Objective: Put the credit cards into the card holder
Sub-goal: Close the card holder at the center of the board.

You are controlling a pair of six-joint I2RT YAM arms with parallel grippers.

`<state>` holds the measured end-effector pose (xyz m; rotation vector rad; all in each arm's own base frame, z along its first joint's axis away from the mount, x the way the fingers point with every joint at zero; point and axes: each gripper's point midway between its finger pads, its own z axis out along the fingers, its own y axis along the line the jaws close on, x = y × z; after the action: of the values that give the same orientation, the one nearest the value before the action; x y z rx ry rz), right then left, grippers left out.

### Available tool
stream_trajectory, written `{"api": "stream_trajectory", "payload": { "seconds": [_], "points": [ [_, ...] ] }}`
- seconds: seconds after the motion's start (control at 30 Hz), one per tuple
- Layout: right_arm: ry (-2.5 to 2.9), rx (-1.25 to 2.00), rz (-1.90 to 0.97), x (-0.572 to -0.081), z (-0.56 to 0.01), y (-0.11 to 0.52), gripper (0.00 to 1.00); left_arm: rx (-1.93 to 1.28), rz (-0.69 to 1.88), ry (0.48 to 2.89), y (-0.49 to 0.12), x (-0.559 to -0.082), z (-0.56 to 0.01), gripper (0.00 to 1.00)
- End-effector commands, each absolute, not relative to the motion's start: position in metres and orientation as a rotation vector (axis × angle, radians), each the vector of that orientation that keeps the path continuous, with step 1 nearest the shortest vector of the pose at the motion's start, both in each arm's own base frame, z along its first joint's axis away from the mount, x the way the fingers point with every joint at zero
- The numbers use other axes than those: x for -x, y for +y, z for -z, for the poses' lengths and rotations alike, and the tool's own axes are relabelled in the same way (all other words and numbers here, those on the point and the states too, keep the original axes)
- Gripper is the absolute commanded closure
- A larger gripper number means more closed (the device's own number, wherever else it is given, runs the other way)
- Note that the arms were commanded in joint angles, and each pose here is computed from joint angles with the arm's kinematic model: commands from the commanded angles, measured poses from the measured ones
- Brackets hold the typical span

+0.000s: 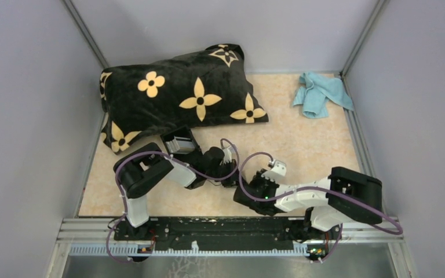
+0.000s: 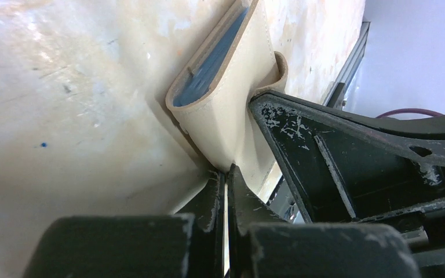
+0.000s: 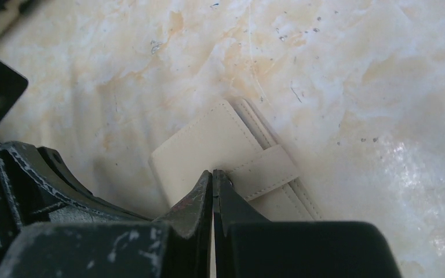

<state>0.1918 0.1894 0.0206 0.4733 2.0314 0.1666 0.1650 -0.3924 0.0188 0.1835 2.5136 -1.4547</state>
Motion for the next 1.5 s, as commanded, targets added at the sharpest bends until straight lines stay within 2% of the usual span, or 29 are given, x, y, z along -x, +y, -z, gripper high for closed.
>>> {"api": "stream_trajectory", "payload": {
  "seconds": [0.0,0.23,0.4,0.5,0.7,1.0,1.2,1.37,1.47],
  "points": [
    [2.436,-0.486,0.146,-0.105,0.062,0.1,1.0,-0.197,1.296,2.577,-0.392,-0.166,-0.004,1.0],
    [2.403,-0.555,0.104,-0.107,0.059,0.099,1.0,-0.135,1.236,2.585,-0.393,-0.174,-0.006,1.0],
    [2.32,-0.43,0.114,-0.131,0.023,0.122,0.81,-0.085,1.19,2.58,-0.389,-0.18,-0.005,1.0],
    [2.255,-0.366,0.096,-0.147,-0.01,0.138,0.75,-0.036,1.15,2.587,-0.384,-0.183,-0.001,1.0],
    [2.182,-0.322,0.061,-0.163,-0.049,0.152,0.71,0.039,1.095,2.585,-0.375,-0.19,0.002,1.0],
    [2.101,-0.21,-0.019,-0.178,-0.083,0.173,0.71,0.087,1.078,2.559,-0.366,-0.194,0.001,1.0],
    [2.07,0.006,0.086,-0.19,-0.101,0.19,0.7,0.097,1.054,2.542,-0.358,-0.194,-0.001,1.0],
    [2.078,0.138,0.163,-0.195,-0.102,0.207,0.6,0.066,1.042,2.525,-0.353,-0.193,-0.003,1.0],
    [2.076,0.153,0.156,-0.196,-0.1,0.212,0.6,0.047,1.068,2.51,-0.352,-0.192,-0.006,1.0]
  ]
}}
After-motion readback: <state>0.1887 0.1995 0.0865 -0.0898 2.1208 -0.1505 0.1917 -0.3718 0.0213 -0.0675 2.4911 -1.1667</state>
